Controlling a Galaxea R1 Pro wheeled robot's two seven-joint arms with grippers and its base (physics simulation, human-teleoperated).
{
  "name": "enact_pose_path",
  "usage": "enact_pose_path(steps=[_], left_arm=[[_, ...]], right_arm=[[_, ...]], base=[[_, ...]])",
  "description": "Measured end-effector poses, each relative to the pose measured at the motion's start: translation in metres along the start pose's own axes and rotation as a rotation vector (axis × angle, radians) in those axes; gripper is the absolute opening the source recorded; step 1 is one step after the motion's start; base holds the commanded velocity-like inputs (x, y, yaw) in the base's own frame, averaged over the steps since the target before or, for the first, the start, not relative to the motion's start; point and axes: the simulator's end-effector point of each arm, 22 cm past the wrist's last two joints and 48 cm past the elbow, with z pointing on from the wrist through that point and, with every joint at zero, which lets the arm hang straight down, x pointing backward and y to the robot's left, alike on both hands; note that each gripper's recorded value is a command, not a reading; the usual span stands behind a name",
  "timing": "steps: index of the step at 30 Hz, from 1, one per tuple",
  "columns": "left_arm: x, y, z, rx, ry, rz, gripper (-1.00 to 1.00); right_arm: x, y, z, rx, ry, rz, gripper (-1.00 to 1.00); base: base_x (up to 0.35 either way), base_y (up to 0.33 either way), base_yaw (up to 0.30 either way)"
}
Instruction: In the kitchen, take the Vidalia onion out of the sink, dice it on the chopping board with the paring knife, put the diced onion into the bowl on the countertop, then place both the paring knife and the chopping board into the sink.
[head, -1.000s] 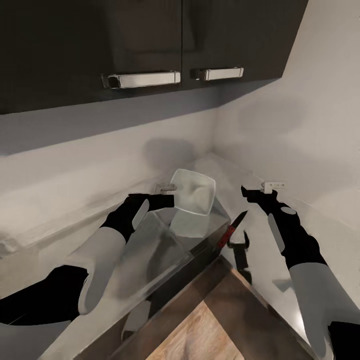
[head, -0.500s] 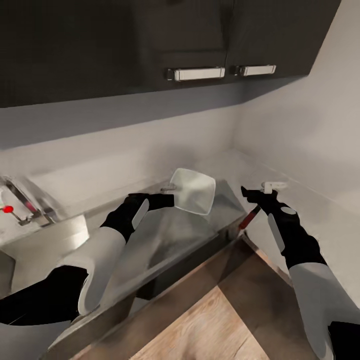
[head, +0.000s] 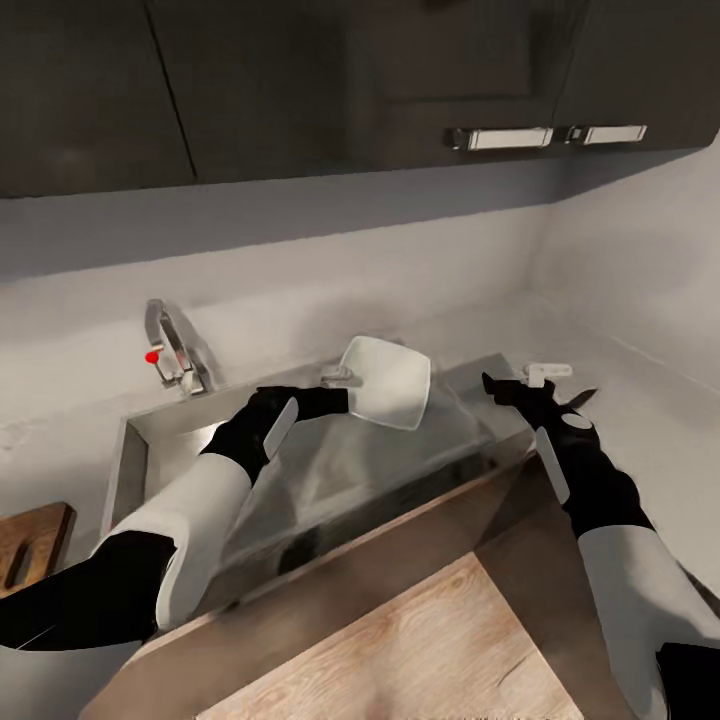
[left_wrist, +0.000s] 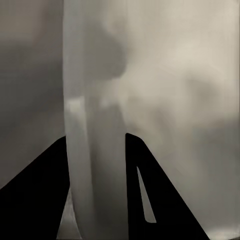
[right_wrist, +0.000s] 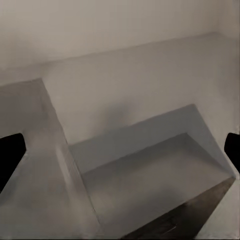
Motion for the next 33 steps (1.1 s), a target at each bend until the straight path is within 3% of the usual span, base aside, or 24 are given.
enact_pose_path(steps=[13,20,27,33], left_arm=[[-0.002,-0.001,0.0,0.006,-0.005,0.0,-1.0],[-0.047,-0.035,-0.018,0.125,-0.096,0.018,-1.0],[-0.061,-0.054,-0.04,0.178,-0.034,-0.021,-1.0],[-0.053,-0.049,-0.042,0.173,0.003,-0.041,-1.0]], right_arm=[[0.002,0.0,0.0,0.0,0.003,0.001,1.0],[0.002,0.001,0.0,-0.001,0.003,0.001,1.0],[0.002,0.001,0.0,-0.001,0.003,0.001,1.0],[0.004,0.001,0.001,-0.001,0.006,0.0,1.0]], base=[[-0.315,0.126,0.051],[-0.317,0.117,0.001],[-0.317,0.039,0.0],[-0.316,0.002,0.083]])
